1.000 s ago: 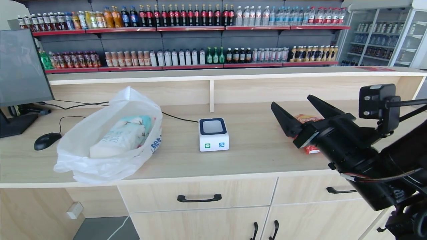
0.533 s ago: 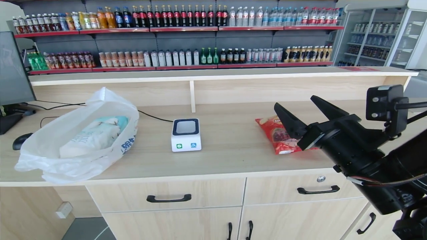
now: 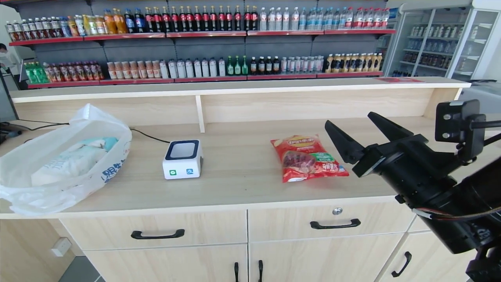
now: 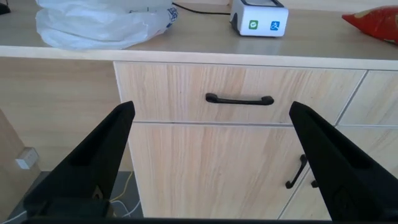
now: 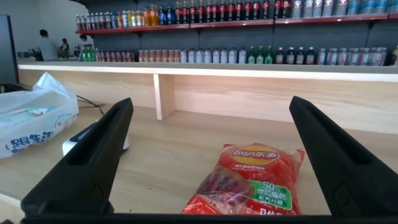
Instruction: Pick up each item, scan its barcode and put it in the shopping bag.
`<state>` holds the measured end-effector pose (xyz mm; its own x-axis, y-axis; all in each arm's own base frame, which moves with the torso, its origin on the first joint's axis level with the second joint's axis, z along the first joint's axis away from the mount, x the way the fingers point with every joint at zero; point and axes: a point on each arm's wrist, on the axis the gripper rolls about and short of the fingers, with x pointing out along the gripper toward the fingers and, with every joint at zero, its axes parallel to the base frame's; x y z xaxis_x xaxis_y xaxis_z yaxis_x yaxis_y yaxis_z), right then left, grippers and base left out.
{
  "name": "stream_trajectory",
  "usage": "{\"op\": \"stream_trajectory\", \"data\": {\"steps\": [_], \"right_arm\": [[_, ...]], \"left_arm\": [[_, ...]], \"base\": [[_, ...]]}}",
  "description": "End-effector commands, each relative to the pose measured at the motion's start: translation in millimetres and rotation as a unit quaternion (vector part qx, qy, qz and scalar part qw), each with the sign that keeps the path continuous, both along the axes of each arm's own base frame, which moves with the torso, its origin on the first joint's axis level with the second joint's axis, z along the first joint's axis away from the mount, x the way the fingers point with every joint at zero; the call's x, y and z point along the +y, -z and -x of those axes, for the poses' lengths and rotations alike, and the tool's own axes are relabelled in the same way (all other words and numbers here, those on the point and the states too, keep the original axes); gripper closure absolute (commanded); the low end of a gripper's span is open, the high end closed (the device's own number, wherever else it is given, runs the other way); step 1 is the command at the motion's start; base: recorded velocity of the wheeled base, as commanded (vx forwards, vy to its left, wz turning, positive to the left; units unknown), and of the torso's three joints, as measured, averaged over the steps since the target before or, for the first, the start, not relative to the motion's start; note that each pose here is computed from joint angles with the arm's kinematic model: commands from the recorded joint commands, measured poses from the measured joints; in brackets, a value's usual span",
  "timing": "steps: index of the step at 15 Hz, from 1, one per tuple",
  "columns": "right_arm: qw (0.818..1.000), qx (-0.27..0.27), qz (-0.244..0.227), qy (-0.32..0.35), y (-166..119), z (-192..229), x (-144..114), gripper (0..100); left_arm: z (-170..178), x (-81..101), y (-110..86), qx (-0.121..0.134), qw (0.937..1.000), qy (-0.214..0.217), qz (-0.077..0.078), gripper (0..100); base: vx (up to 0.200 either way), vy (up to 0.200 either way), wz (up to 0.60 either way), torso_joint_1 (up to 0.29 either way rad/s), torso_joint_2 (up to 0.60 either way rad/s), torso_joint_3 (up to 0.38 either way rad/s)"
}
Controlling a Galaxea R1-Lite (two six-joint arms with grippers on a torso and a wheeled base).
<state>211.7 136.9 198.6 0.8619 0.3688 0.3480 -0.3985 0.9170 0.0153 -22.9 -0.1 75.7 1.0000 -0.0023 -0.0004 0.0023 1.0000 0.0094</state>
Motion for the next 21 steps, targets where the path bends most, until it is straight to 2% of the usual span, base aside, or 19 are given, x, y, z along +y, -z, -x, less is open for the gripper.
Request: {"op": "stream_trajectory", "data": {"steps": [1, 2, 8, 17, 19, 21], "right_arm": [[1.0, 0.0, 0.0, -0.001, 0.0, -0.1, 0.4, 0], [1.0, 0.001, 0.001, -0.001, 1.2, -0.8, 0.9, 0], [1.0, 0.003, 0.002, -0.001, 2.4, -2.0, 1.7, 0], [1.0, 0.003, -0.001, -0.002, 1.6, -0.9, 1.4, 0], [0.999, 0.002, -0.037, -0.032, -5.2, -2.2, 3.2, 0], [0.998, -0.004, -0.029, -0.052, -6.1, -4.7, -2.5, 0]], "left_arm": [[0.1, 0.0, 0.0, 0.0, 1.0, 0.0, -0.001, 0], [-0.1, 0.0, 0.4, 0.001, 1.0, 0.0, -0.001, 0], [-0.1, 0.0, 0.4, 0.001, 1.0, 0.0, -0.001, 0], [-0.1, 0.0, 0.4, 0.001, 1.0, 0.0, 0.001, 0], [-0.1, 0.1, -0.6, -0.004, 1.0, 0.0, 0.003, 0], [-0.1, 0.1, -0.6, -0.004, 1.0, -0.001, 0.004, 0]], "base": [[0.0, 0.0, 0.0, 0.0, 0.0, 0.0], [0.0, 0.0, 0.0, 0.0, 0.0, 0.0], [0.2, 0.0, 0.0, -0.002, 0.0, 0.004], [0.0, 0.0, 0.0, 0.0, 0.0, 0.0], [0.0, 0.0, 0.0, 0.0, 0.0, 0.0], [0.0, 0.0, 0.0, 0.0, 0.0, 0.0]]}}
